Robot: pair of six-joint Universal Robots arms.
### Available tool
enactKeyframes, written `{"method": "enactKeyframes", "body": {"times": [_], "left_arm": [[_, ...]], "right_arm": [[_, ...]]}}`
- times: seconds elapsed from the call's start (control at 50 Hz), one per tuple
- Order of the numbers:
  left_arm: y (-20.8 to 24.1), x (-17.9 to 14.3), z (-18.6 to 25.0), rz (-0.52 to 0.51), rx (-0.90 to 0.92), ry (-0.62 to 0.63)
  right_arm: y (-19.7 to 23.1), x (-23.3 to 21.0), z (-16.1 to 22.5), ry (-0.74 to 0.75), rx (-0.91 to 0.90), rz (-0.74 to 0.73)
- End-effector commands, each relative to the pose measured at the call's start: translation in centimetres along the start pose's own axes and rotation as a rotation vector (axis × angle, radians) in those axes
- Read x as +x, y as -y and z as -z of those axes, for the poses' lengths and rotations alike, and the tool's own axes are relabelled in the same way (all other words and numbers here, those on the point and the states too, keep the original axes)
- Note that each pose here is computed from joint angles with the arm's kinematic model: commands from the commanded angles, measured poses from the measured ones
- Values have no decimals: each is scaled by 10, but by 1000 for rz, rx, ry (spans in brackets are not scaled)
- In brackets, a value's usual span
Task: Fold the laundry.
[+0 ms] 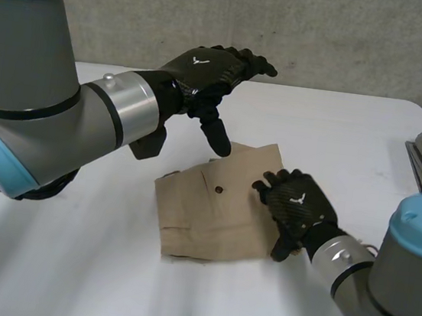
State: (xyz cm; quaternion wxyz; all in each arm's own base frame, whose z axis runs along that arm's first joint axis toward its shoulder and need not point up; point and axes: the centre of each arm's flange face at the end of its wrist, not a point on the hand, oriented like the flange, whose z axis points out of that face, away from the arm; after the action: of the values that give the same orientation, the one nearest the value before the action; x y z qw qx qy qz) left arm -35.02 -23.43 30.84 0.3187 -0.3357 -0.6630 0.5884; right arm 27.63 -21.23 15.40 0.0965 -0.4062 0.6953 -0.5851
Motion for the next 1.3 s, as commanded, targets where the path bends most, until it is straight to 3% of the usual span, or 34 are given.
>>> {"method": "enactKeyframes", "body": {"times": [0.02,0.28,1.08,1.3], "left_arm": [[-1,4,-3,4,-18,-21],[-6,3,-4,10,-32,-12],[-12,0,-2,19,-47,-6],[-15,0,-1,22,-57,-3]], "right_arm": [[-15,-18,-13,43,-8,10],[-27,-18,-34,27,3,85],[-12,5,-93,-43,113,112],[-27,78,-93,-175,46,103]]}}
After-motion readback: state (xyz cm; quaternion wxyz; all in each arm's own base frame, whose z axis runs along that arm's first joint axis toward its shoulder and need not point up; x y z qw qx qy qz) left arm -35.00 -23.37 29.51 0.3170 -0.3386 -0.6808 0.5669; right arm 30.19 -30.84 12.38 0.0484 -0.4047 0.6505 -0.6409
